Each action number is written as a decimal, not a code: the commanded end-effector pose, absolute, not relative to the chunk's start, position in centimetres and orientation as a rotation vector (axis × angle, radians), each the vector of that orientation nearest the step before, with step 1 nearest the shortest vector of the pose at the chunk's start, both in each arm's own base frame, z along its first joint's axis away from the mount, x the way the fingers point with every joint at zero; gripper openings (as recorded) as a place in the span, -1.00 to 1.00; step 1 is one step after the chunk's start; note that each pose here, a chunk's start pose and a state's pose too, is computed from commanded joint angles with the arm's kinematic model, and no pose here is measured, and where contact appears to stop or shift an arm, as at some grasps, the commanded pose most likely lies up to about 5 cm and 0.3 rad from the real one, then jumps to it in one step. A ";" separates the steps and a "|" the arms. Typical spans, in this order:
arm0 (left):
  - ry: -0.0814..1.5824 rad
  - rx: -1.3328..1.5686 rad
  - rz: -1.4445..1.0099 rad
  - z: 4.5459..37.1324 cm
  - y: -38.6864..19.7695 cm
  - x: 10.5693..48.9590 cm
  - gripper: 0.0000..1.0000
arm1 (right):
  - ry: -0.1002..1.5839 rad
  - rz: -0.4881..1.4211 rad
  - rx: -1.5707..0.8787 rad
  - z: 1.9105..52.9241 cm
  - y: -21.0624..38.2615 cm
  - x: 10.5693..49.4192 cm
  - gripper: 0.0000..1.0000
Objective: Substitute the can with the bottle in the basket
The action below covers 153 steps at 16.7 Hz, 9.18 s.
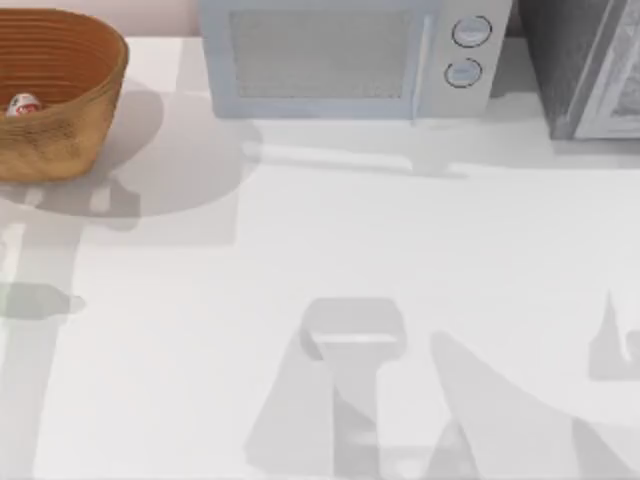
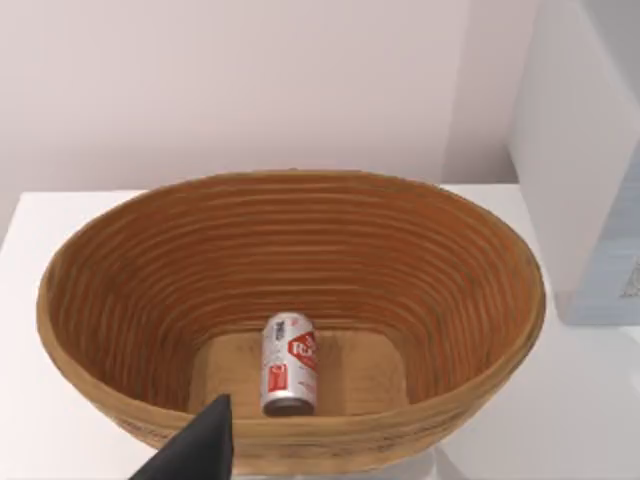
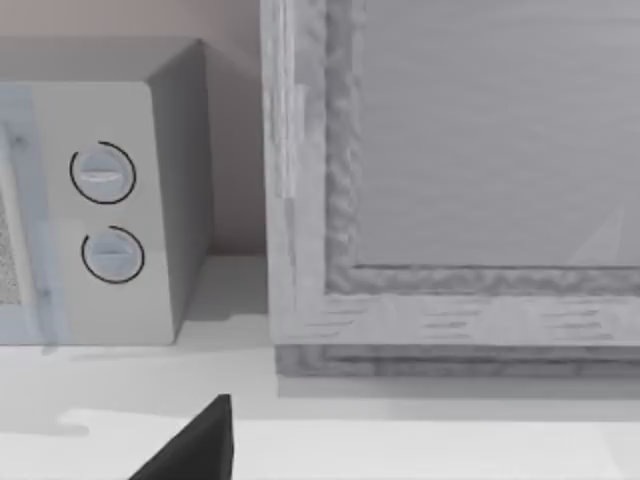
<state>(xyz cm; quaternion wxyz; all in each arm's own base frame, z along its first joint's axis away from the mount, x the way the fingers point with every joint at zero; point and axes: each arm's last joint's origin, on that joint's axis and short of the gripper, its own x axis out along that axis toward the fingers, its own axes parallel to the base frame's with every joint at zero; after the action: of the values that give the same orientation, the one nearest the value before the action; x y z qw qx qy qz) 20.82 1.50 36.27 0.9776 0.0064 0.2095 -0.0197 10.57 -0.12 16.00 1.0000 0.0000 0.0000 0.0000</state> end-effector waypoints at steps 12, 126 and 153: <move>1.060 -0.092 -0.127 31.3 6.8 44.5 1.00 | 0.000 0.000 0.000 16.0 -0.1 10.6 1.00; -0.044 0.019 -0.640 26.7 -4.9 22.4 -1.00 | 0.000 0.000 0.000 16.0 -0.1 10.6 1.00; 0.000 0.000 -1.591 1.8 -18.8 41.2 -0.85 | 0.000 0.000 0.000 16.0 -0.1 10.6 1.00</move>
<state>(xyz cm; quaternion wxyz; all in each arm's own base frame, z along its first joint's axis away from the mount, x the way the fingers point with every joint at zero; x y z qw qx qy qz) 41.21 -18.80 1.80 0.7000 0.0000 0.0000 -0.7141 10.57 -0.12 16.00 1.0000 0.0000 0.0000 0.0000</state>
